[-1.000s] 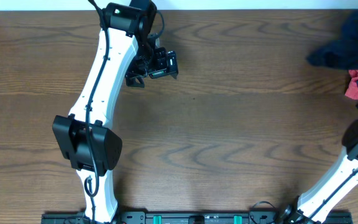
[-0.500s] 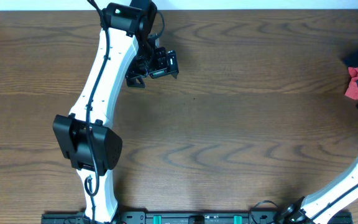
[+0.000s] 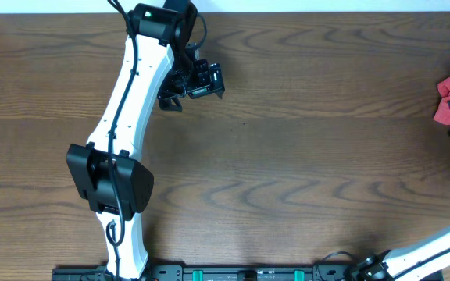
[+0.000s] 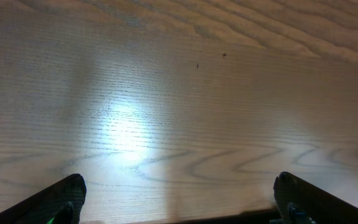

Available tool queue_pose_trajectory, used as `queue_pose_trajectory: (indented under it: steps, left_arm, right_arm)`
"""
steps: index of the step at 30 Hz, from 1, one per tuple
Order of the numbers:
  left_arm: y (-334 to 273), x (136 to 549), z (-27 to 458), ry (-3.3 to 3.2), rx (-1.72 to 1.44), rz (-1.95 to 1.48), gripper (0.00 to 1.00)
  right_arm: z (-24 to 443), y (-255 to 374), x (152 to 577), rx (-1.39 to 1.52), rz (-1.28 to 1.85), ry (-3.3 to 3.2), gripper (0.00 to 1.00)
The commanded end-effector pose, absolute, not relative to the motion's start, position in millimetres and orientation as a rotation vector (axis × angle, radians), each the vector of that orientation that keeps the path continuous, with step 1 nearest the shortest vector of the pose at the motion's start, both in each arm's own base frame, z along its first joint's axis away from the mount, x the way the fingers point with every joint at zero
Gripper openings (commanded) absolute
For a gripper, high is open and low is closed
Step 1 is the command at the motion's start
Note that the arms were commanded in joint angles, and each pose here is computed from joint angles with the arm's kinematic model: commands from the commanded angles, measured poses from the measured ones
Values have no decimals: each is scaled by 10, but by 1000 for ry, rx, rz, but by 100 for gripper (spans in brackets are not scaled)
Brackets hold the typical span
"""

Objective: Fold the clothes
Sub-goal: 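Release the shorts at the right table edge and withdraw the right gripper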

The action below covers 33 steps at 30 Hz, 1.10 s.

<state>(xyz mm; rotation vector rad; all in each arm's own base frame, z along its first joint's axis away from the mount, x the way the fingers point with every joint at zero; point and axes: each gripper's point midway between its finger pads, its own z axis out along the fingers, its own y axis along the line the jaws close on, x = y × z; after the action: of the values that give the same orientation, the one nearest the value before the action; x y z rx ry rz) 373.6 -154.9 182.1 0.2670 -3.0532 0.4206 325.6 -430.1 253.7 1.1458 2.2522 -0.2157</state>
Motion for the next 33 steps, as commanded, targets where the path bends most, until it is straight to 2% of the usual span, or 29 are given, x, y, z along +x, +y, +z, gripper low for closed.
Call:
queue_pose_trajectory:
  steps: [1,3,4,9,10,13,14,15,16,19,21,27,33]
  left_arm:
    - [-1558,3714,1728,-3020,287,400,98]
    - [-1562,3713,1729,-3016,298,403,98]
    - [-1562,3713,1729,-3014,309,403,98]
    - [-1562,3713,1729,-3013,314,402,98]
    - [-1562,3713,1729,-3013,314,402,98]
    - [-1566,3743,1729,-3025,312,409,98]
    - [-1567,3771,1726,-3037,310,410,98]
    - [-1558,3807,1714,-3052,311,401,98]
    - [-1559,3845,1700,-3064,311,402,98]
    - [-1580,3910,1615,-3065,311,403,98]
    - [-1600,3934,1540,-3056,308,396,98]
    - [-1725,3948,1379,-3026,278,405,98]
    - [-1772,3917,1378,-3023,258,401,98]
  right_arm:
    - [2891,-4284,3213,1110,-188,2161,58]
    - [2894,-4261,3240,1090,-176,2167,73]
    - [2894,-4249,3256,1086,-175,2169,99]
    - [2885,-4178,3330,1068,-161,2182,99]
    - [2884,-4159,3344,1064,-154,2185,95]
    - [2899,-3960,3512,975,-36,2200,28]
    - [2905,-3861,3587,943,21,2203,21]
    - [2894,-3776,3648,924,62,2211,27]
    - [2865,-3696,3708,910,83,2226,27]
    - [2742,-3476,3916,845,116,2282,11]
    - [2616,-3326,4076,789,139,2321,6]
    - [2069,-2852,4532,696,217,2428,2]
    - [1820,-3007,4506,834,19,2461,1]
